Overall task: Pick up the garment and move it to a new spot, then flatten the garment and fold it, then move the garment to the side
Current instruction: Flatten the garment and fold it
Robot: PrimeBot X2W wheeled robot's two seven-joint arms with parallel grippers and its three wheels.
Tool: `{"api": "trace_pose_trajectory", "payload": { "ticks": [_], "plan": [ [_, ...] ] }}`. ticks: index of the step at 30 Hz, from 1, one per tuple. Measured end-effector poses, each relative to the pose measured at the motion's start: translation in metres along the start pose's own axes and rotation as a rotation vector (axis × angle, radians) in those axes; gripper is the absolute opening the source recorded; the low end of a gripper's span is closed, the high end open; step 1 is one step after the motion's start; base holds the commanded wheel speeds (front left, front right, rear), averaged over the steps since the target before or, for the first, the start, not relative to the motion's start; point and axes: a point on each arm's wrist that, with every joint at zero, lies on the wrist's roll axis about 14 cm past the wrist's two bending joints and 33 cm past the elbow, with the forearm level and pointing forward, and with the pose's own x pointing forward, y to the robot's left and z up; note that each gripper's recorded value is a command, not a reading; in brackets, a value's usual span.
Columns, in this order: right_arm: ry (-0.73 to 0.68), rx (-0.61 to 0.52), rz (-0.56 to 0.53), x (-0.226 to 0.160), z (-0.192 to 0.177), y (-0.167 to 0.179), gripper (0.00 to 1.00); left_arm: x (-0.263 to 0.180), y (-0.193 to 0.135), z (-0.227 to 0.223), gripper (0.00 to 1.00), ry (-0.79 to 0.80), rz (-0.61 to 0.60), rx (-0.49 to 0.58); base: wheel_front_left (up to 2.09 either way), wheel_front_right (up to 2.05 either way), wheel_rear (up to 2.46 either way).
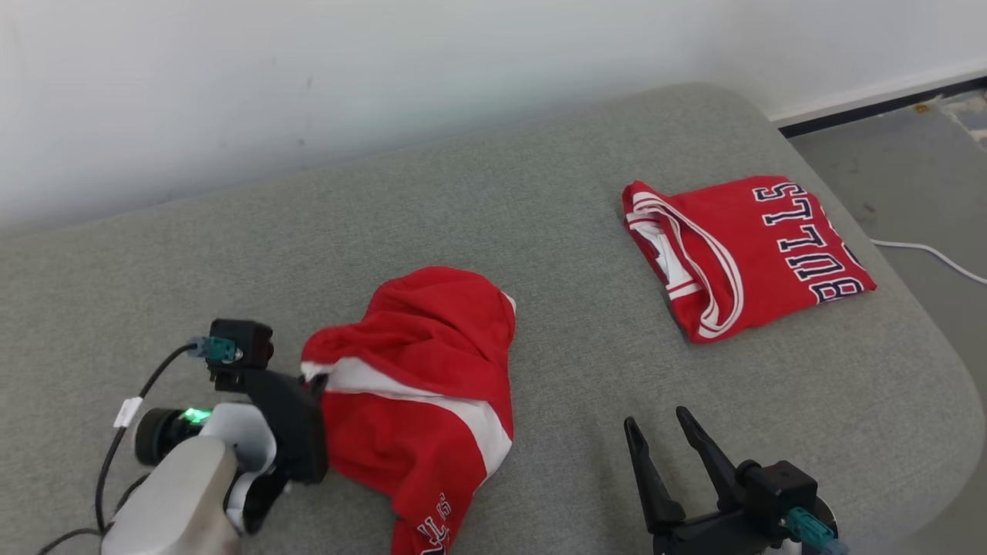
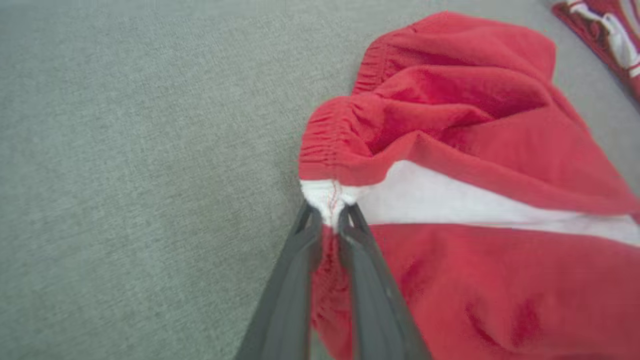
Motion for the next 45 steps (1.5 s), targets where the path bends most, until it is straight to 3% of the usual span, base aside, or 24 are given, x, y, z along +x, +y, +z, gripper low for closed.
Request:
{"api": "trace_pose_trajectory", "payload": {
  "ticks": [6, 17, 23, 28, 30, 34, 40, 45],
  "plan": [
    [-0.005, 0.003, 0.013, 0.000, 0.001, 0.004, 1.00, -0.009, -0.037, 0.058, 0.00, -0.230, -0.113, -0.167, 0.00, 0.00, 0.00],
    [-0.028, 0.008, 0.062, -0.006, 0.005, 0.021, 1.00, -0.081, -0.119, 0.198, 0.00, -0.676, -0.319, -0.229, 0.00, 0.00, 0.00],
    [-0.036, 0.011, 0.081, -0.007, 0.007, 0.027, 1.00, -0.101, -0.135, 0.219, 0.00, -0.740, -0.332, -0.217, 0.00, 0.00, 0.00],
    [-0.039, 0.012, 0.107, -0.006, 0.008, 0.035, 1.00, -0.116, -0.133, 0.234, 0.00, -0.808, -0.333, -0.291, 0.00, 0.00, 0.00],
    [-0.038, 0.013, 0.117, -0.005, 0.008, 0.039, 1.00, -0.115, -0.130, 0.232, 0.00, -0.812, -0.320, -0.335, 0.00, 0.00, 0.00],
    [-0.036, 0.019, 0.130, -0.002, 0.008, 0.043, 1.00, -0.093, -0.104, 0.204, 0.00, -0.757, -0.181, -0.314, 0.00, 0.00, 0.00],
    [-0.029, 0.021, 0.143, 0.004, 0.006, 0.046, 1.00, -0.067, -0.010, 0.106, 0.00, -0.562, 0.122, -0.284, 0.00, 0.00, 0.00],
    [-0.012, 0.025, 0.149, 0.007, 0.001, 0.049, 1.00, -0.075, 0.040, 0.045, 0.00, -0.441, 0.272, -0.278, 0.00, 0.00, 0.00]
  ]
}}
